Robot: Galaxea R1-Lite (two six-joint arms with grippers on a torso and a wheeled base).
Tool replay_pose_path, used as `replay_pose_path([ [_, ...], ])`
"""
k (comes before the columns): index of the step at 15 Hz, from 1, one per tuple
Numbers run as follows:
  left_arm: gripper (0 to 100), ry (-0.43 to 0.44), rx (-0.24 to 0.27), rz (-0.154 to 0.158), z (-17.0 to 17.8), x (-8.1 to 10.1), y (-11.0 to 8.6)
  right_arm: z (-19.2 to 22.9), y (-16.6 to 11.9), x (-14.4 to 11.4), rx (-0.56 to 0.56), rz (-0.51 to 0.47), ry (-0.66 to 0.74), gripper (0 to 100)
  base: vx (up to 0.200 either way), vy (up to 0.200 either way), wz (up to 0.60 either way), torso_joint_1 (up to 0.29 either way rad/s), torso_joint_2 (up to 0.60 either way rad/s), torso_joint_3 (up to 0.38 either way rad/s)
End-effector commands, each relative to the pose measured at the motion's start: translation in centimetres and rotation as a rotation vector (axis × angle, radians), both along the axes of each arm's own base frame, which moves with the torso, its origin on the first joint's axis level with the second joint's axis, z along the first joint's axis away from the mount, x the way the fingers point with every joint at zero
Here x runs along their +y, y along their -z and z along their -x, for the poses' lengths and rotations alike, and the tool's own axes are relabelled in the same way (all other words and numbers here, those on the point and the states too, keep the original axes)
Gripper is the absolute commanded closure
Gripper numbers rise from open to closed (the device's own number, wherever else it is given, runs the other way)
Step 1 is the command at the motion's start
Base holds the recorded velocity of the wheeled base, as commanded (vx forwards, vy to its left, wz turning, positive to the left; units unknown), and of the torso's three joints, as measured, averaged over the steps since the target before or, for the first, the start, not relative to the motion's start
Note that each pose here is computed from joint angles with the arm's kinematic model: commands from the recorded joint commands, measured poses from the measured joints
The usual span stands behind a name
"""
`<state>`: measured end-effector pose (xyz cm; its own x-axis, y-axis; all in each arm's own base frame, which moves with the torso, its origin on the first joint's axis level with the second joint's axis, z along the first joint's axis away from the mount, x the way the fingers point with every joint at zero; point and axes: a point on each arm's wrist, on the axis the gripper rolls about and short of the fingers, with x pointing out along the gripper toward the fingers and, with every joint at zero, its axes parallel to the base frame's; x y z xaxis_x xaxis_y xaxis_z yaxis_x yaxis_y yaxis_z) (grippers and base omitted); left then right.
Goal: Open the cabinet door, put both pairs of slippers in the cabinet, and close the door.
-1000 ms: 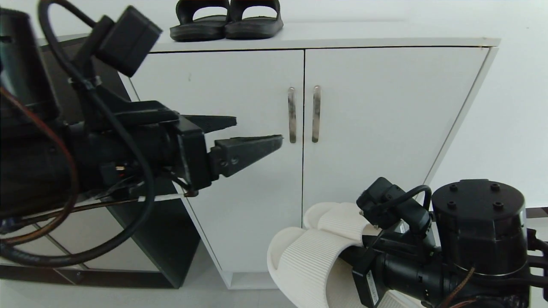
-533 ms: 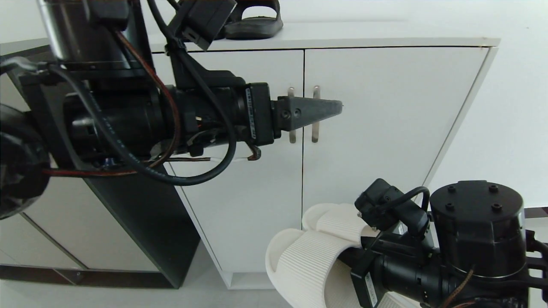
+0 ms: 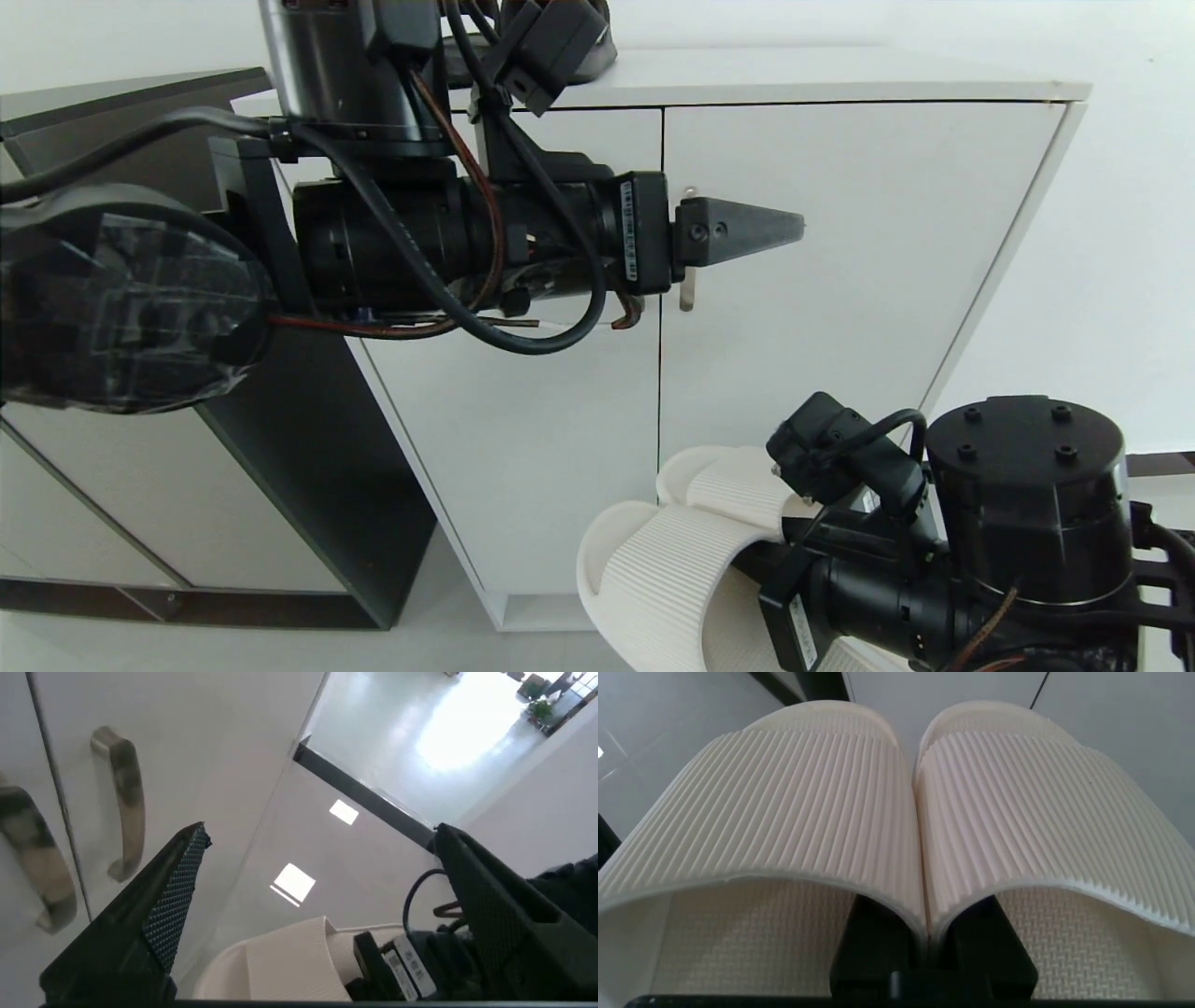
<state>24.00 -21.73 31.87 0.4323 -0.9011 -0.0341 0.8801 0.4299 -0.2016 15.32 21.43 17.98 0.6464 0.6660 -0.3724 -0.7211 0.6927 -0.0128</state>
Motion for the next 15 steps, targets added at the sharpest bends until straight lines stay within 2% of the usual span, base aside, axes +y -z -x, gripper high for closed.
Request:
replay_pose_path([
  [1,0,-0.037,0.006,-0.01,-1.0,-0.3,0.5,0.0,0.0,0.0,0.0,0.0,0.001,100,0.0,0.0,0.0,0.0,0.0,0.0],
  [4,0,-0.103,-0.034,-0.018,-0.7,0.0,0.0,-0.1,0.0,0.0,-0.006,-0.008,0.002,100,0.0,0.0,0.0,0.0,0.0,0.0],
  [7,0,-0.143,-0.059,-0.042,-0.8,0.0,0.2,-0.1,-0.1,0.0,-0.009,-0.01,0.005,100,0.0,0.0,0.0,0.0,0.0,0.0],
  [8,0,-0.145,-0.055,-0.045,-0.9,0.0,0.2,0.0,-0.1,0.0,-0.009,-0.01,0.005,100,0.0,0.0,0.0,0.0,0.0,0.0],
  [9,0,-0.144,-0.039,-0.061,-0.9,-0.1,0.5,0.0,-0.1,0.0,-0.009,-0.01,0.005,100,0.0,0.0,0.0,0.0,0.0,0.0],
  [15,0,-0.145,-0.03,-0.07,-2.1,-1.1,0.7,-0.1,0.0,0.0,-0.008,-0.009,0.005,100,0.0,0.0,0.0,0.0,0.0,0.0],
])
